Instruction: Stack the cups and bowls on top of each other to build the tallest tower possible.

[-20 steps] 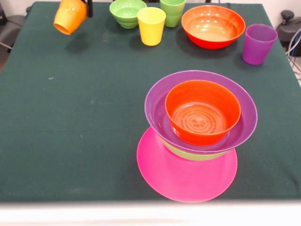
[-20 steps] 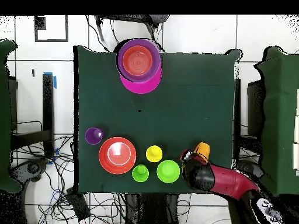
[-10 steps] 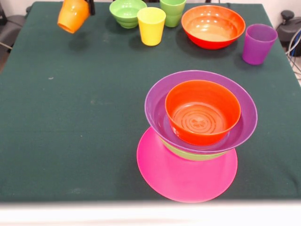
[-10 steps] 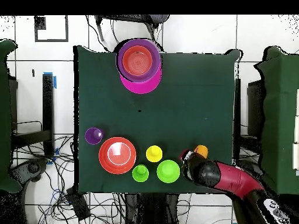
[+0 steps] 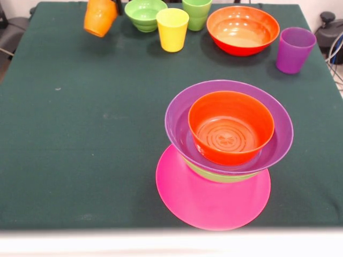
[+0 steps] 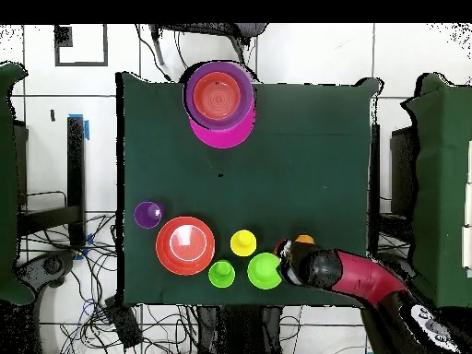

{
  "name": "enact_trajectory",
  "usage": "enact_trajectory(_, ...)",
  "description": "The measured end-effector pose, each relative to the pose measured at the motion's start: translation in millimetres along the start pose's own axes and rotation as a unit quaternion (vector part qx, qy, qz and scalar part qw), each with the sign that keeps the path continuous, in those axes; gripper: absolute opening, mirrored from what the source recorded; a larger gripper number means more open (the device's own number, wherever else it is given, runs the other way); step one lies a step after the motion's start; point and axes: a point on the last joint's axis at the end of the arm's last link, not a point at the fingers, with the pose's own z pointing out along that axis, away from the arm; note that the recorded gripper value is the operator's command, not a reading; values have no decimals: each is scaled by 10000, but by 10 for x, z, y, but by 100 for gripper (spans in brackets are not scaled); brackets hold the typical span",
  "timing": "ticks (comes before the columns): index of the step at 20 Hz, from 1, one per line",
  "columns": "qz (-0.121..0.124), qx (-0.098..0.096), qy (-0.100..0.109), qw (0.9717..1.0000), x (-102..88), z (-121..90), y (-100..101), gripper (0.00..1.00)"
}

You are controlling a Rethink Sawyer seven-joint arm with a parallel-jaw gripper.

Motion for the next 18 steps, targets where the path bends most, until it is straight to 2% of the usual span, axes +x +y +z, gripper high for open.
enact_trajectory(11, -134, -207, 264, 9993, 112, 191, 202, 0)
enact_trajectory(18, -170, -262, 276, 9991, 99, 219, 263, 0)
